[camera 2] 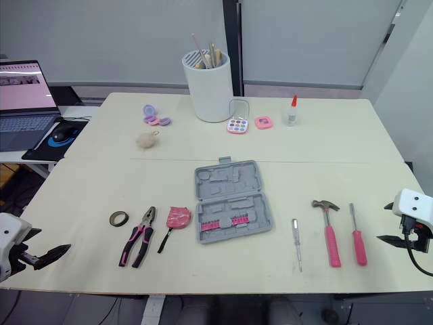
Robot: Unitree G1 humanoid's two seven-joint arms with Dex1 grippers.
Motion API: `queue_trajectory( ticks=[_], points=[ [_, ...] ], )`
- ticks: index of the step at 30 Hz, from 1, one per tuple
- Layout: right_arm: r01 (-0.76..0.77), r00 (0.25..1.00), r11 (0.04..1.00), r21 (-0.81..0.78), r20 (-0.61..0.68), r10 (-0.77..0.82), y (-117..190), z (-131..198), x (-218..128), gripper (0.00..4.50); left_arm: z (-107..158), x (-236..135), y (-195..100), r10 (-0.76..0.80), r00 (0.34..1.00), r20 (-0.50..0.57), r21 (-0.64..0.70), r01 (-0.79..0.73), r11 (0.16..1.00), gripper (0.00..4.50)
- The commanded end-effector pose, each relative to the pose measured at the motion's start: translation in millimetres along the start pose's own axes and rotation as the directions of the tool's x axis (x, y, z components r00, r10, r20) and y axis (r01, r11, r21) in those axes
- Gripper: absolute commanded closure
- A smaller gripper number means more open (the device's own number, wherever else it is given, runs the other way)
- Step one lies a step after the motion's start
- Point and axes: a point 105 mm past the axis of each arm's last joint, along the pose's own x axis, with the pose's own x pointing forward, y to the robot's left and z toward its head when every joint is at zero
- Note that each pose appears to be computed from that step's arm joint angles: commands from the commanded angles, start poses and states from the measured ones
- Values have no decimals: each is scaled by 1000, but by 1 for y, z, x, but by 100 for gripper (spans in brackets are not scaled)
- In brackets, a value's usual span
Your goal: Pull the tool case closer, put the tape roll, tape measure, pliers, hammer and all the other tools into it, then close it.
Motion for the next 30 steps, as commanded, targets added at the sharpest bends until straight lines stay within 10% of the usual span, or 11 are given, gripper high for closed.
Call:
queue_trajectory(
  ticks=[1, 30],
  points=[
    [40, 999, 999, -28, -5, -41, -9, 4, -11, 2, 8, -6, 9, 29, 1000, 6, 19, -29, 999, 0],
    [117, 993, 993, -5, 16, -117, -15, 5, -9, 2, 2, -14, 14, 35, 999, 26, -84, -32, 996, 0]
  ],
)
